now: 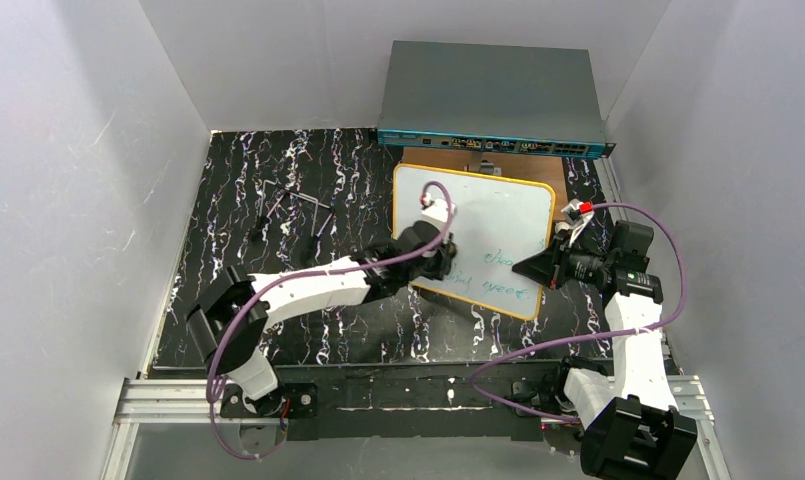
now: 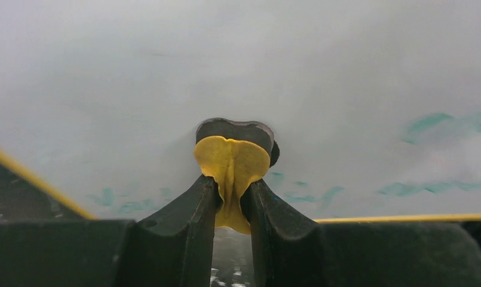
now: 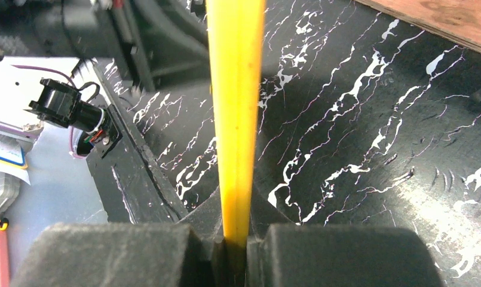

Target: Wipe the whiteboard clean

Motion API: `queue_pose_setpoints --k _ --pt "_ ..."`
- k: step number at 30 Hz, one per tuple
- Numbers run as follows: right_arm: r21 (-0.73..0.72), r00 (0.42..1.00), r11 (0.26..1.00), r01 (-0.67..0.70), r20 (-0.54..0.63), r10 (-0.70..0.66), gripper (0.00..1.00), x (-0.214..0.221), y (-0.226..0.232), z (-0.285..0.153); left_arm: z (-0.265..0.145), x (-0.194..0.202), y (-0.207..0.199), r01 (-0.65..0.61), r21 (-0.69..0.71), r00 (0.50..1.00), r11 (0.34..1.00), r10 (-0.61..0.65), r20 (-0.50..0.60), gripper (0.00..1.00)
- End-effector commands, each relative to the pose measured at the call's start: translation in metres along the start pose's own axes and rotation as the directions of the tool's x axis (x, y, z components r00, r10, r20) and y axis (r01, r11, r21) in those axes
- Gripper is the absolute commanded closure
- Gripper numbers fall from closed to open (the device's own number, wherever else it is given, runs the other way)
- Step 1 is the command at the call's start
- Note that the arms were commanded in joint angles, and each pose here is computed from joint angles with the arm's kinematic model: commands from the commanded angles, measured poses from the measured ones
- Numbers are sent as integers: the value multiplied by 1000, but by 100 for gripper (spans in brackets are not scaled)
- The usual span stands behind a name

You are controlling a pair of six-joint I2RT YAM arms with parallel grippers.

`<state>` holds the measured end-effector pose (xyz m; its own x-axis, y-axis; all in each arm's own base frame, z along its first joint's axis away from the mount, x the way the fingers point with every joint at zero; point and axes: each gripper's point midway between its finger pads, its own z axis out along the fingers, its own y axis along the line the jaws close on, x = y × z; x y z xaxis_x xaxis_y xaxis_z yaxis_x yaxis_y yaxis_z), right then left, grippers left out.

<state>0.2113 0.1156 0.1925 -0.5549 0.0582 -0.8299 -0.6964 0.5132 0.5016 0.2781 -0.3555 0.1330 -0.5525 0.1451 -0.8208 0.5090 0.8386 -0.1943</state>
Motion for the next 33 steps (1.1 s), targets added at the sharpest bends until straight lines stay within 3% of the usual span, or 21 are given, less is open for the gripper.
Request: queue_pose_setpoints --k 1,8,10,13,23,26,30,33 --pt "-126 991 984 126 68 -118 99 -27 30 -4 -9 -7 -68 -100 114 995 988 97 28 100" --pt "-129 991 984 127 70 -118 99 -27 30 -4 -14 -38 -39 -113 37 991 993 110 81 100" --pt "-129 991 984 124 69 -116 99 -27 31 -4 -15 -41 -21 -115 -32 992 993 116 47 100" --pt "-129 990 983 132 72 -123 99 -28 31 -5 -11 -50 -4 -47 -23 997 999 49 56 100" --pt "-125 991 984 123 68 -115 99 -27 29 -4 -18 -35 -104 -269 148 963 952 262 68 100" --pt "-125 991 985 122 68 -114 99 -27 29 -4 -14 -33 -87 -250 105 967 962 245 63 100" --pt "-126 991 984 124 68 -116 99 -27 29 -4 -8 -37 -37 -103 60 993 993 99 63 100" --pt "-129 991 984 123 69 -115 99 -28 30 -4 -7 -33 -31 -100 57 994 993 98 44 100"
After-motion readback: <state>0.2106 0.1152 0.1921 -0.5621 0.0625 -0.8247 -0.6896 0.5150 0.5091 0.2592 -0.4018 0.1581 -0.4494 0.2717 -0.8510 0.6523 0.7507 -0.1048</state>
